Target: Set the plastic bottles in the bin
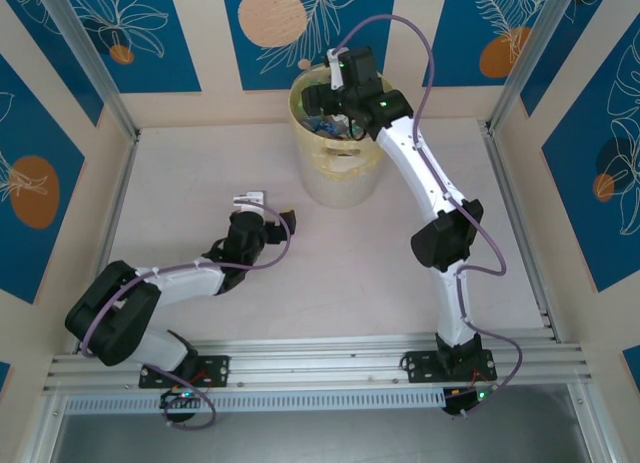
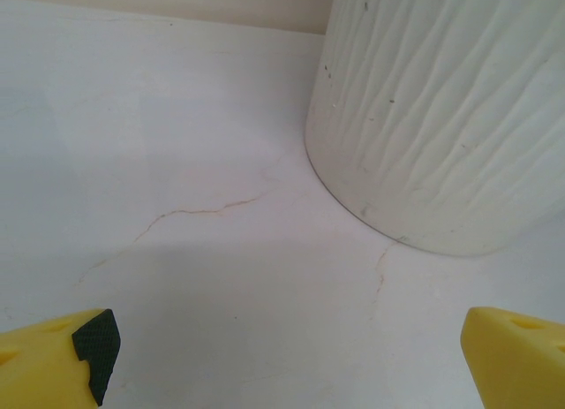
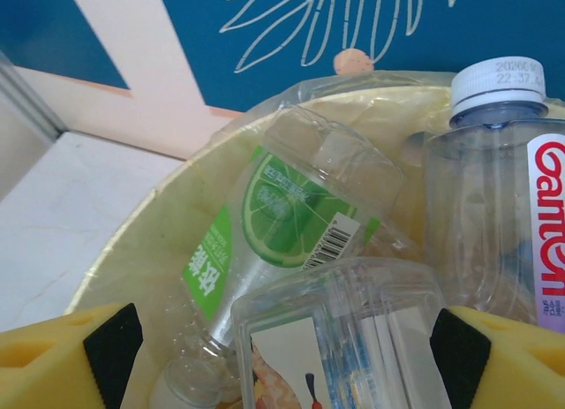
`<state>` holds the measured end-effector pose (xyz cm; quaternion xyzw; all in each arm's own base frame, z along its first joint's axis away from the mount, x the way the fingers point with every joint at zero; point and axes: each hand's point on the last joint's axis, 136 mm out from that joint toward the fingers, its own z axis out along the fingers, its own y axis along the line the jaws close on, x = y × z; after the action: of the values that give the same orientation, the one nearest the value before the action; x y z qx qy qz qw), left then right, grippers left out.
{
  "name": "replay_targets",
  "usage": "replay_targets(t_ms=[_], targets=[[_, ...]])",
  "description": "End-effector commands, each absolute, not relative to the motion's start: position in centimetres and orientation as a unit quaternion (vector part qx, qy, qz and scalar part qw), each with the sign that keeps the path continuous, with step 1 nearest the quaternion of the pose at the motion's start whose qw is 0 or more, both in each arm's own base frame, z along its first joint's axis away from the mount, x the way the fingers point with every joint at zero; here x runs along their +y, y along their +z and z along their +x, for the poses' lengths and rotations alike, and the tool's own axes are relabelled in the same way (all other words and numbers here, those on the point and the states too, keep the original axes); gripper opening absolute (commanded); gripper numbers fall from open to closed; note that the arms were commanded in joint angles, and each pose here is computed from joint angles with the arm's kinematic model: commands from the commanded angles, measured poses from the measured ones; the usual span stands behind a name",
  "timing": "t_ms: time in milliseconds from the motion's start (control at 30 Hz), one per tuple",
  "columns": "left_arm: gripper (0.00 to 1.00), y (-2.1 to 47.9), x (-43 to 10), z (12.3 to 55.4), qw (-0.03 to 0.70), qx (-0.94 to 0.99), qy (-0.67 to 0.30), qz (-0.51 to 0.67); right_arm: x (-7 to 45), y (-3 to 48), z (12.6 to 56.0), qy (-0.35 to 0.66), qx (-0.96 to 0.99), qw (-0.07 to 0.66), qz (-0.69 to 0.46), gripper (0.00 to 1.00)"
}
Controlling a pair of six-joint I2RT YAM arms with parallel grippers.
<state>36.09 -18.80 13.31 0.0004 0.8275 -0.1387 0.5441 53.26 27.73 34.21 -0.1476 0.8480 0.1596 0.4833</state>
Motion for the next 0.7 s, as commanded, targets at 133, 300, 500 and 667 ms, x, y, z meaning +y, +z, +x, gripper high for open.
replay_targets(t_ms=[133, 300, 500, 667], targets=[[1.00, 15.0, -16.5, 35.9, 0.562, 0.818, -0.119, -0.017, 27.8, 39.5, 49.3, 0.206, 0.818, 0.510, -0.169, 0.89], [1.00, 18.2, -12.9, 35.6, 0.596, 0.797, -0.090, -0.037, 24.6, 43.2, 46.0, 0.200, 0.785, 0.569, -0.143, 0.95], [1.00, 21.4, -4.3, 34.0, 0.617, 0.782, 0.041, -0.070, 15.5, 40.8, 42.6, 0.143, 0.782, 0.605, -0.038, 1.00], [1.00, 20.7, 3.1, 31.7, 0.606, 0.769, 0.150, -0.136, 5.6, 33.6, 39.9, 0.092, 0.790, 0.600, 0.080, 1.00]])
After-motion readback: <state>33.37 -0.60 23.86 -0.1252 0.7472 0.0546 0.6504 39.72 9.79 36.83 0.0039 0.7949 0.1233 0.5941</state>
